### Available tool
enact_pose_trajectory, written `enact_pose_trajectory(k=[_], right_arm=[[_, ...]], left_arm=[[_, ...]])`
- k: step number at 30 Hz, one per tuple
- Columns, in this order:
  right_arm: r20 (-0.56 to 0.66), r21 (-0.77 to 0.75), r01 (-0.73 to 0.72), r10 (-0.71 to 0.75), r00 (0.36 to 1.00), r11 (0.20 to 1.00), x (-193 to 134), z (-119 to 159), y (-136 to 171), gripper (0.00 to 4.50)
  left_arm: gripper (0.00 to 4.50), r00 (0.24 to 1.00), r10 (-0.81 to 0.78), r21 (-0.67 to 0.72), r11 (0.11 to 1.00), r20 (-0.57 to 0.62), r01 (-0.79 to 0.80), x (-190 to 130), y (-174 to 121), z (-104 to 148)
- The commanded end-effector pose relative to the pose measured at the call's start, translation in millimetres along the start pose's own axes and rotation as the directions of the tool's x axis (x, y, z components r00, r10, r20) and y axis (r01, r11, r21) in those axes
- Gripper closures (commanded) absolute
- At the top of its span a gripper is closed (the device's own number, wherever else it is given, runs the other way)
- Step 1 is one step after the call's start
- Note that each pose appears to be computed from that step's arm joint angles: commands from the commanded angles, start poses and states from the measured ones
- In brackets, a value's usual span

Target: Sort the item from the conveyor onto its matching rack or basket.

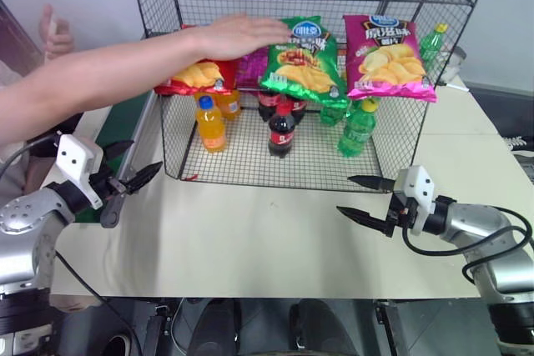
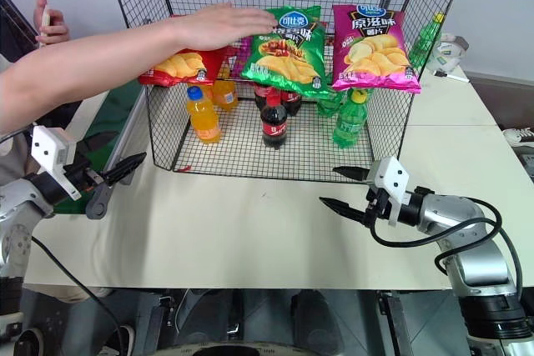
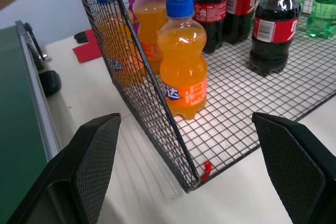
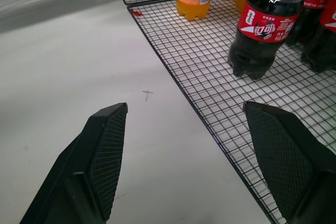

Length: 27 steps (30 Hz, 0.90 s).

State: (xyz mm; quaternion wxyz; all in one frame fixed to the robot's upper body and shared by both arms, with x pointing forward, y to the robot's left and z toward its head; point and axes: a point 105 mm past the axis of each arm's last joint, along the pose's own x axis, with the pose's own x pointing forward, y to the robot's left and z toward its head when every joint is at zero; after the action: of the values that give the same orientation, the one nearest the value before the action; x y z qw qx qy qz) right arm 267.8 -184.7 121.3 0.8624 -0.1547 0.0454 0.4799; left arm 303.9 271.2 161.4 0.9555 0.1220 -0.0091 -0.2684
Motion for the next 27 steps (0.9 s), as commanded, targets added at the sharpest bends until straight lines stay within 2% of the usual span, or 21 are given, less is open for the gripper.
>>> enact_pose_trajectory(k=[1,12,27], right_arm=[[0.024,-0.023,-0.003,0.003,1.000,1.000,0.1,5.8,1.8,0.85],[0.025,-0.022,-0.004,0.005,1.000,1.000,-2.6,7.5,5.7,0.85],[0.004,-0.009,-0.016,0.016,1.000,1.000,-8.0,5.2,10.7,0.85]], left_arm=[[0.19,1.000,0.006,0.031,0.999,0.028,-0.007,1.0,1.2,7.6],[0.19,1.000,-0.010,0.026,1.000,0.020,0.009,1.9,-2.1,3.4],[0.19,0.997,-0.073,-0.054,0.996,-0.008,0.073,-5.0,-13.3,-2.9]])
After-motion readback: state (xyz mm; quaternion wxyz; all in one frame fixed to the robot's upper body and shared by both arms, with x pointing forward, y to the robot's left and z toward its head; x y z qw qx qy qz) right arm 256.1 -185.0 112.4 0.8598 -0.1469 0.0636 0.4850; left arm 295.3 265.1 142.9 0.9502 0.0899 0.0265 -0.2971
